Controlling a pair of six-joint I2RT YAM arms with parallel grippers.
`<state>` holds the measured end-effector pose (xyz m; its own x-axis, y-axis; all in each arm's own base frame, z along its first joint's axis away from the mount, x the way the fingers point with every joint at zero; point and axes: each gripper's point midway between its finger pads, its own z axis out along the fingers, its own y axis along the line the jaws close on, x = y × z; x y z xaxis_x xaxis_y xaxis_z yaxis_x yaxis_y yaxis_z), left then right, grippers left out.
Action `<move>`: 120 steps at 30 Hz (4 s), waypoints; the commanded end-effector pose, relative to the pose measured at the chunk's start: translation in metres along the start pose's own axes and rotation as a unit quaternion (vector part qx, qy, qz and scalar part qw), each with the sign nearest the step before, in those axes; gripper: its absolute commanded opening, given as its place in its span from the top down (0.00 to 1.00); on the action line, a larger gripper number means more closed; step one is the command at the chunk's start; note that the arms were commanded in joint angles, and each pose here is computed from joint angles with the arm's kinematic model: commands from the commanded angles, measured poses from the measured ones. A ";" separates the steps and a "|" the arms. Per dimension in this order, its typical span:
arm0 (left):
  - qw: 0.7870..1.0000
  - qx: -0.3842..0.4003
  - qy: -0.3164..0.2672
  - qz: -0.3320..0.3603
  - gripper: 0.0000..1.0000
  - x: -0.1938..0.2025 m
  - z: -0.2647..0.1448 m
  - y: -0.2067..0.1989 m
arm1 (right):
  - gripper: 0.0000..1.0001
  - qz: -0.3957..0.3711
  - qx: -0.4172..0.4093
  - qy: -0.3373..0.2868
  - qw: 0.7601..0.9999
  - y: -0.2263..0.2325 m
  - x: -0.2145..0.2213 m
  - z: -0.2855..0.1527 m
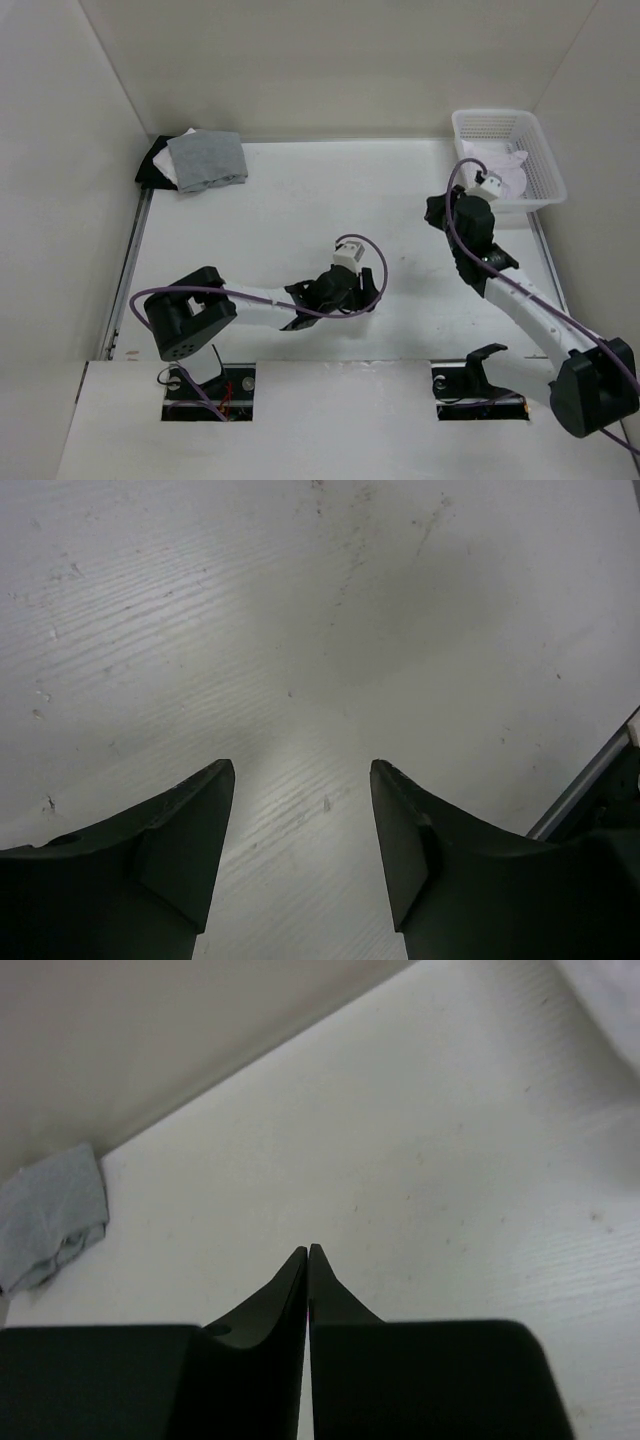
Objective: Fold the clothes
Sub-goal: Grab the tank top from the pile, then move the tank top to the center of the board, then flatten the tank top out
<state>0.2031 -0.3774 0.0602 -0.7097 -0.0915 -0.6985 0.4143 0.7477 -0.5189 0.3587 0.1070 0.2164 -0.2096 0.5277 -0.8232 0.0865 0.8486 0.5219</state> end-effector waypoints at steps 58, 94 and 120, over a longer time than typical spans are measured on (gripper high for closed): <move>0.978 0.074 -0.167 -0.104 0.51 -0.096 -0.045 0.057 | 1.00 0.027 0.070 -0.178 0.981 -0.036 -0.265 0.103; 0.963 -0.122 -0.195 -0.141 0.64 -0.095 -0.125 0.160 | 0.49 -0.006 -0.069 0.133 0.989 0.054 0.111 0.045; 0.958 -0.259 -0.050 -0.113 0.61 -0.017 -0.090 0.179 | 0.67 -0.039 -0.067 0.223 0.972 0.021 0.203 -0.067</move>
<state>0.2334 -0.1765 0.0250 -0.6779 -0.3161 -0.6638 -0.0849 0.9305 -0.3564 0.2478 0.2311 0.0765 -0.6315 0.3491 -0.6923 -0.0848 0.8565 0.5092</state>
